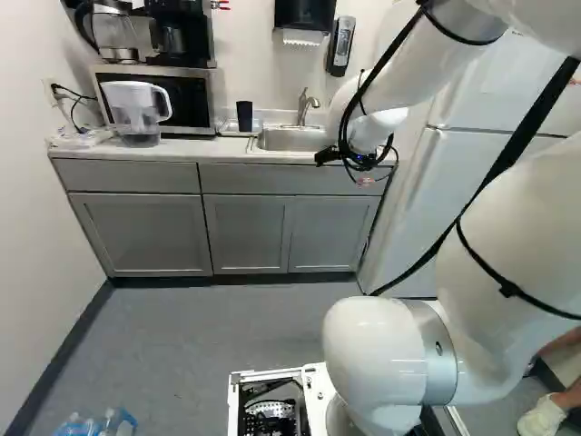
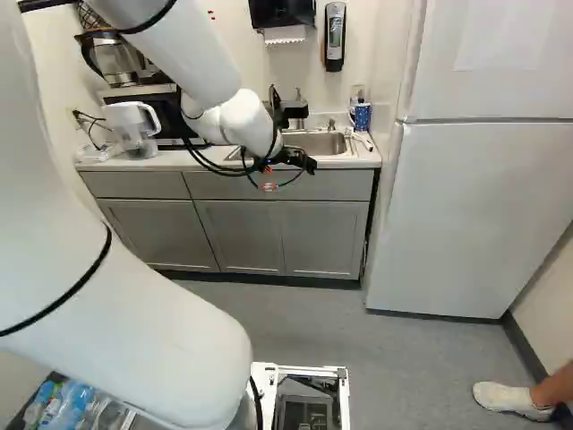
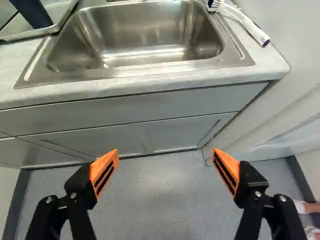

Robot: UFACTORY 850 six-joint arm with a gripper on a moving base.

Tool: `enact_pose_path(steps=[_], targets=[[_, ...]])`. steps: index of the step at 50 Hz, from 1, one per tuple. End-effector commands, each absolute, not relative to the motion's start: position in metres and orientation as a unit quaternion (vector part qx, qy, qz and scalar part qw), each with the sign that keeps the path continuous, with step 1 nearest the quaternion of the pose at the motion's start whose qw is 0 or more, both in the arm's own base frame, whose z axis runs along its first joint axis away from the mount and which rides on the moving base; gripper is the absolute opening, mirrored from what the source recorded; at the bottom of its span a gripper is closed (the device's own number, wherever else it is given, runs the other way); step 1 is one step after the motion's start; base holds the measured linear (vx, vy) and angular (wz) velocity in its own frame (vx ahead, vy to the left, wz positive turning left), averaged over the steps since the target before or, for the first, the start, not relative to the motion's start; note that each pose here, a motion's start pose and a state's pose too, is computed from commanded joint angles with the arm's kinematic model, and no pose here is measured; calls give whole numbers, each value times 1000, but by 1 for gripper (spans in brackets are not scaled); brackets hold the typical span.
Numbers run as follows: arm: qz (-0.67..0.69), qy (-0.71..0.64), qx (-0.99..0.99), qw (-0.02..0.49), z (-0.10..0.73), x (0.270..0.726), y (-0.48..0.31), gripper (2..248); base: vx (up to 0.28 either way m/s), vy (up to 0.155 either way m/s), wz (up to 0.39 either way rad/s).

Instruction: Rinse the cup and place it in the tray

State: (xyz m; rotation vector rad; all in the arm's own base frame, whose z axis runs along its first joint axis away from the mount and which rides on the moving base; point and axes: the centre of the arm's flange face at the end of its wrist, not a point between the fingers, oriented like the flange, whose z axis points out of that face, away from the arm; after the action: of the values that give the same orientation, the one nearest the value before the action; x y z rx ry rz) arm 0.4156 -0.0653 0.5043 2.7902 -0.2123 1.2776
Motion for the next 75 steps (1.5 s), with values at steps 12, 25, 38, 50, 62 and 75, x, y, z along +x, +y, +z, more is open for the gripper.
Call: enact_pose_path(steps=[12, 25, 38, 50, 62, 75], targets=[[446, -55, 893, 28, 476, 396, -51, 247, 0, 0, 0], [477, -42, 877, 22, 448, 374, -37, 247, 0, 0, 0], [505, -31, 863, 17, 425, 351, -26, 247, 0, 0, 0], [525, -22, 851, 13, 408, 331, -18, 247, 0, 0, 0], [543, -15, 840, 9, 394, 314, -12, 247, 0, 0, 0], [558, -9, 830, 5, 383, 297, -7, 247, 0, 0, 0]])
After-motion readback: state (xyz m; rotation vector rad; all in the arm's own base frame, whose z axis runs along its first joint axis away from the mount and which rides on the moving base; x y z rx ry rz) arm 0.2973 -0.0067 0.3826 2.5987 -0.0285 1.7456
